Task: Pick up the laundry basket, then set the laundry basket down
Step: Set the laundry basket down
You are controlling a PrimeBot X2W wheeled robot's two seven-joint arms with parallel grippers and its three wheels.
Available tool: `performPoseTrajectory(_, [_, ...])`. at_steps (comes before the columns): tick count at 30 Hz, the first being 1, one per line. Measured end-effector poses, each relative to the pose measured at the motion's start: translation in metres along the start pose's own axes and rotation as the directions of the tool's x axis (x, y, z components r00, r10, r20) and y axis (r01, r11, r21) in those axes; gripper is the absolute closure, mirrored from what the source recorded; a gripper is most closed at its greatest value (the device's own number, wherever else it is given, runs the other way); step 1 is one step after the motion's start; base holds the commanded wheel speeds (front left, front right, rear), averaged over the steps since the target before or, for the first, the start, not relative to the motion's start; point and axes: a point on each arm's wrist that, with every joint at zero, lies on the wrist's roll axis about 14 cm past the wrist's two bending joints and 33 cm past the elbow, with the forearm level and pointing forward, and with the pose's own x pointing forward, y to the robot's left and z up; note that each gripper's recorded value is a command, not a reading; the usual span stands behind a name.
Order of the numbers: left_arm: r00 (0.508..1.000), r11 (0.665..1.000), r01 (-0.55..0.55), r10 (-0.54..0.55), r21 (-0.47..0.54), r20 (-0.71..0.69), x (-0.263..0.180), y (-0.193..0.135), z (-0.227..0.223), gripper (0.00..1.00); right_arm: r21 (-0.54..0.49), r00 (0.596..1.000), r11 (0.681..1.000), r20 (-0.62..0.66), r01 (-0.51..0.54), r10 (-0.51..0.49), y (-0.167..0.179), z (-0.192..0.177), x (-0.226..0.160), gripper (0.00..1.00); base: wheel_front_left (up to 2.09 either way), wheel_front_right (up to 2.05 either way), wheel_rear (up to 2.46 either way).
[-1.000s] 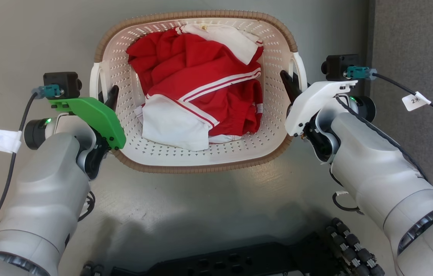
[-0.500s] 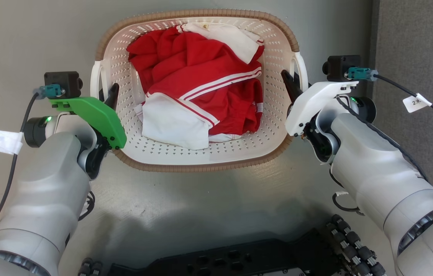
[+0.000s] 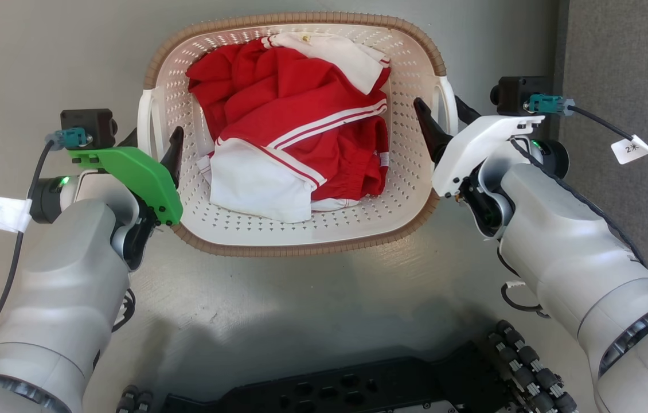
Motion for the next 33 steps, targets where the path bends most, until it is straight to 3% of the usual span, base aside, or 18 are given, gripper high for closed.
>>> performPoseTrajectory(19, [0.997,0.996,-0.015,0.007,0.092,0.081,-0.025,-0.005,0.025,0.0,0.001,0.997,1.0,0.07,-0.013,0.012,0.01,0.025,-0.025,0.0,0.0,0.0,0.0])
performPoseTrajectory(33, [0.961,0.986,0.039,-0.081,0.16,0.266,-0.07,-0.055,0.088,0.0,-0.044,0.96,0.998,0.274,-0.05,0.06,0.036,0.099,-0.074,0.0,0.0,0.0,0.0])
